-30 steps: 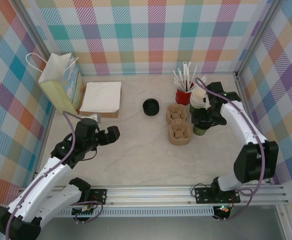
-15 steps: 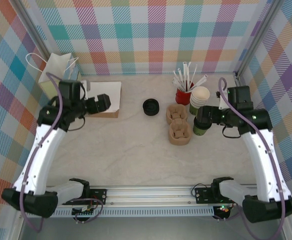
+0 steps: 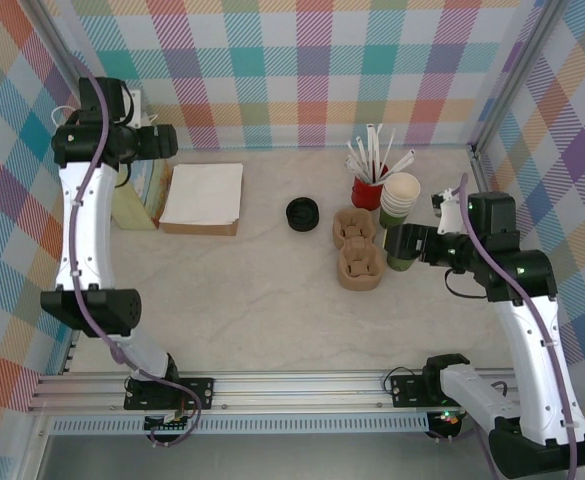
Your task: Pack the takeout coffee
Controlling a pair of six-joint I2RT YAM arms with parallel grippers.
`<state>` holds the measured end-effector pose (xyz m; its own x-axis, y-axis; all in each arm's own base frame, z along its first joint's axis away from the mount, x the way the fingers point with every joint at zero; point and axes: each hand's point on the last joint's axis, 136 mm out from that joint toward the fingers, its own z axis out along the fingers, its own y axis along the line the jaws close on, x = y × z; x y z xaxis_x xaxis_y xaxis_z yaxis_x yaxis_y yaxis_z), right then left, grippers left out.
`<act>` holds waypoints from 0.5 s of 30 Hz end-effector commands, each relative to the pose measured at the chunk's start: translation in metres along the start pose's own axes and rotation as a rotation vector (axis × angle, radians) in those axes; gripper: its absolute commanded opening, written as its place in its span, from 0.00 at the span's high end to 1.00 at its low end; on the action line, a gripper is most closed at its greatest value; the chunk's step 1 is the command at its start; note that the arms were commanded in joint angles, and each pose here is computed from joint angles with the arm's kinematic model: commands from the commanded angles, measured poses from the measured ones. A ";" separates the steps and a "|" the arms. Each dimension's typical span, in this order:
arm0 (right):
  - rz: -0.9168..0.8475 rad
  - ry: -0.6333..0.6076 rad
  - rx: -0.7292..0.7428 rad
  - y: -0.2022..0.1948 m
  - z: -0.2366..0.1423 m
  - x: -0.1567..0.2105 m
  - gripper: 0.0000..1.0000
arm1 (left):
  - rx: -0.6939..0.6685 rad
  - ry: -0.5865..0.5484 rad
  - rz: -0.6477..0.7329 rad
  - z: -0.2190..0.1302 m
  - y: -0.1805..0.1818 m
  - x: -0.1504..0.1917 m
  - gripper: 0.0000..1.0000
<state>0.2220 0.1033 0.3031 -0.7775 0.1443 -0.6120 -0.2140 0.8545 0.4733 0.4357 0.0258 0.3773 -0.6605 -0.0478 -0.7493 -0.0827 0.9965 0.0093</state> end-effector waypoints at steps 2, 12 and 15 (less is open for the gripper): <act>0.008 0.027 -0.014 -0.001 0.006 0.006 0.00 | -0.096 0.022 0.002 0.023 0.040 -0.011 0.07; 0.031 0.081 -0.009 -0.008 0.021 0.012 0.00 | 0.070 -0.026 -0.212 0.081 0.078 -0.029 0.10; 0.045 0.095 -0.016 -0.008 0.026 0.011 0.00 | 0.129 -0.027 -0.270 0.090 0.092 -0.026 0.11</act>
<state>0.2286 0.1062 0.2773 -0.8309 0.1325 -0.5405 -0.1797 0.8554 0.4858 0.5036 0.1315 0.3169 -0.6651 -0.2722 -0.6953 -0.2275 0.9608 -0.1586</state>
